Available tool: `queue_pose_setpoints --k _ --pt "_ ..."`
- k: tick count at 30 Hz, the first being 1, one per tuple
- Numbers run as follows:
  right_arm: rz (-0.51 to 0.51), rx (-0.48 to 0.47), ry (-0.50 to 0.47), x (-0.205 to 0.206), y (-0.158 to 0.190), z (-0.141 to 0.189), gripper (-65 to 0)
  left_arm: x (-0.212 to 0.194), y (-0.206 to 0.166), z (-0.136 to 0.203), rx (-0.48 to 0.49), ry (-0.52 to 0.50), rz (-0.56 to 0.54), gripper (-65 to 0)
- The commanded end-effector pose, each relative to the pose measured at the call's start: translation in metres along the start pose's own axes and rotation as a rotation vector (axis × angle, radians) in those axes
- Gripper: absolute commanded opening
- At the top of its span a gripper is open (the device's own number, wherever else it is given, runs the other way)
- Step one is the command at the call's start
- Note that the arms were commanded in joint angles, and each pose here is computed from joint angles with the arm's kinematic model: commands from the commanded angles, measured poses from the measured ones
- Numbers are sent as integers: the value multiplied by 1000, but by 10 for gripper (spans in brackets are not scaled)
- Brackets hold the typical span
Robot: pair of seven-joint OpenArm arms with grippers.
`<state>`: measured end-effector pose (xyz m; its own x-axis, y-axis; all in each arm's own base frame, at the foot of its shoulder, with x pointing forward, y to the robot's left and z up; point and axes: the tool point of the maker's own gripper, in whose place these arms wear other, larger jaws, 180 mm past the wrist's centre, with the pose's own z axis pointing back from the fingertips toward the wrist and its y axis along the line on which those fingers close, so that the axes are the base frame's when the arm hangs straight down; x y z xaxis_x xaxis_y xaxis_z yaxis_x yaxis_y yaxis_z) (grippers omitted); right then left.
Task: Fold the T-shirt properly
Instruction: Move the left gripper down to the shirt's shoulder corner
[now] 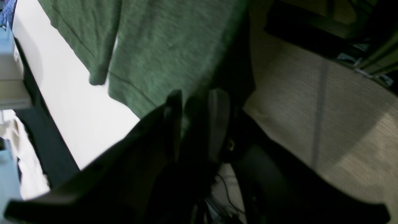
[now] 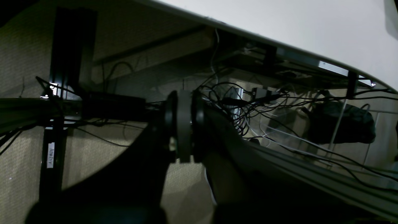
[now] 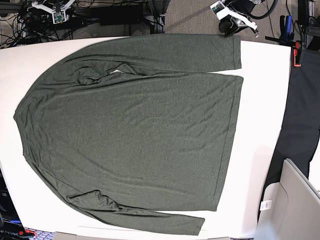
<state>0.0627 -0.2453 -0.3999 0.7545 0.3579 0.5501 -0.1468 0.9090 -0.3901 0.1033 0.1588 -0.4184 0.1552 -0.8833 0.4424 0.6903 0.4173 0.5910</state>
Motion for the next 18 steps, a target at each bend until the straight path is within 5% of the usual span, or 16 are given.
queue_pose_setpoints --k 1,11,16,18 --pt "-1 -6 -20 5 -2 4 -650 2 1 2 5 -16 -8 -503" --pt "-15 -11 -33 10 -1 6 -650 5 4 -5 13 -27 -11 -514" --pt "-20 -14 -32 10 -2 6 -650 6 9 -7 27 -27 -14 -650" --pt "-20 -14 -32 10 -2 6 -650 6 9 -6 26 -29 -12 -650"
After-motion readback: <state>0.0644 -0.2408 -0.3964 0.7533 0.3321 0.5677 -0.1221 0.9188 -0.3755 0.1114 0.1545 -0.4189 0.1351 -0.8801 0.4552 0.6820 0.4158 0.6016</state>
